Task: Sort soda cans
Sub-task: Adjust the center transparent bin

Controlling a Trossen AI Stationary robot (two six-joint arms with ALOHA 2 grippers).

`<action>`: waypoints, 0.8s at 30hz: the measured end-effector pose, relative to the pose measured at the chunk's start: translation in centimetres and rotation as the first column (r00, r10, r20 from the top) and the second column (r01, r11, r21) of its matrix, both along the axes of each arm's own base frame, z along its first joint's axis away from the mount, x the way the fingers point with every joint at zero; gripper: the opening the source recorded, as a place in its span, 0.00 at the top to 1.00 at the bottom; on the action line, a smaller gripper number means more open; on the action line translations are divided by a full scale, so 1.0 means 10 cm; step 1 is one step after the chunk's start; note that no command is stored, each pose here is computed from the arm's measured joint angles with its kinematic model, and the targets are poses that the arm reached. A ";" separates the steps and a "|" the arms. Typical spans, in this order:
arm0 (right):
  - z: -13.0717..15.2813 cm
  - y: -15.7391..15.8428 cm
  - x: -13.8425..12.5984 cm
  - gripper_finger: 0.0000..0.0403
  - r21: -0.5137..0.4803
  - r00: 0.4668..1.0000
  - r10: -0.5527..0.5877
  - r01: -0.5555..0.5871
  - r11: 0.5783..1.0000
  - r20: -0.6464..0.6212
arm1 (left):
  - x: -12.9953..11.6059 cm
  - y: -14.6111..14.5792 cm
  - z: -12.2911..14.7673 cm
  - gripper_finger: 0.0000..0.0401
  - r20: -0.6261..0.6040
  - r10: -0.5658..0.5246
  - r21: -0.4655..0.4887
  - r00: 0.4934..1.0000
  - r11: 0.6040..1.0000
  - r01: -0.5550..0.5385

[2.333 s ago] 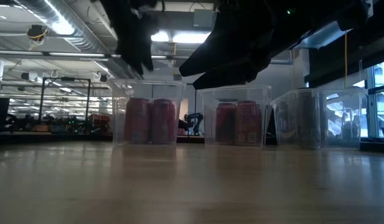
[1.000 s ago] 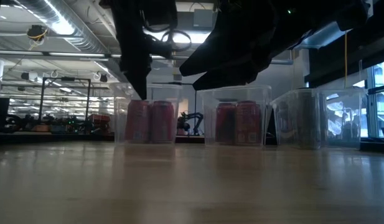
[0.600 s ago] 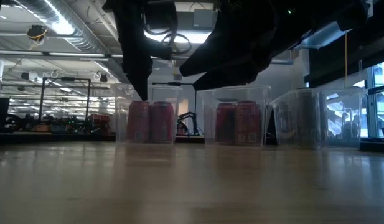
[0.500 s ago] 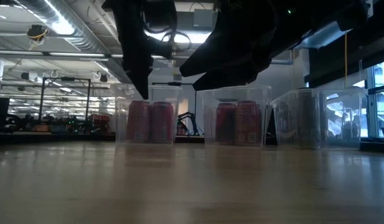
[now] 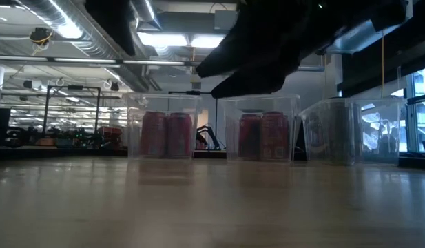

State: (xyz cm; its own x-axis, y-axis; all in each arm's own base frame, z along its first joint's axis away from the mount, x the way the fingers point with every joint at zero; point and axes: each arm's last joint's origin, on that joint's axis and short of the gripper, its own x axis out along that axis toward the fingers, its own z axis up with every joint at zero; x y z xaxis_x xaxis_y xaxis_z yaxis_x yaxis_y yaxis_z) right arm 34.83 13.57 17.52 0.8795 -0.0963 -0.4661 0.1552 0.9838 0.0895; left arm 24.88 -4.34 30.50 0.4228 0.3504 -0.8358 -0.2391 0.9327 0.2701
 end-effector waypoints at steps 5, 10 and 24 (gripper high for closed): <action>0.40 -0.08 0.01 0.11 -0.094 0.996 -0.054 0.047 0.994 -0.070 | -0.28 -0.08 0.13 0.98 0.016 0.041 0.017 0.999 0.999 -0.041; 1.02 -0.36 -0.08 0.11 -0.251 0.958 -0.157 0.095 0.963 -0.240 | -0.50 -0.13 0.19 0.98 0.066 0.059 0.012 0.996 0.998 -0.060; 1.22 -1.69 -0.14 0.11 -0.127 0.780 -0.253 0.221 0.967 -0.572 | -0.77 -0.07 -0.28 0.98 0.111 0.121 -0.023 0.986 0.993 -0.120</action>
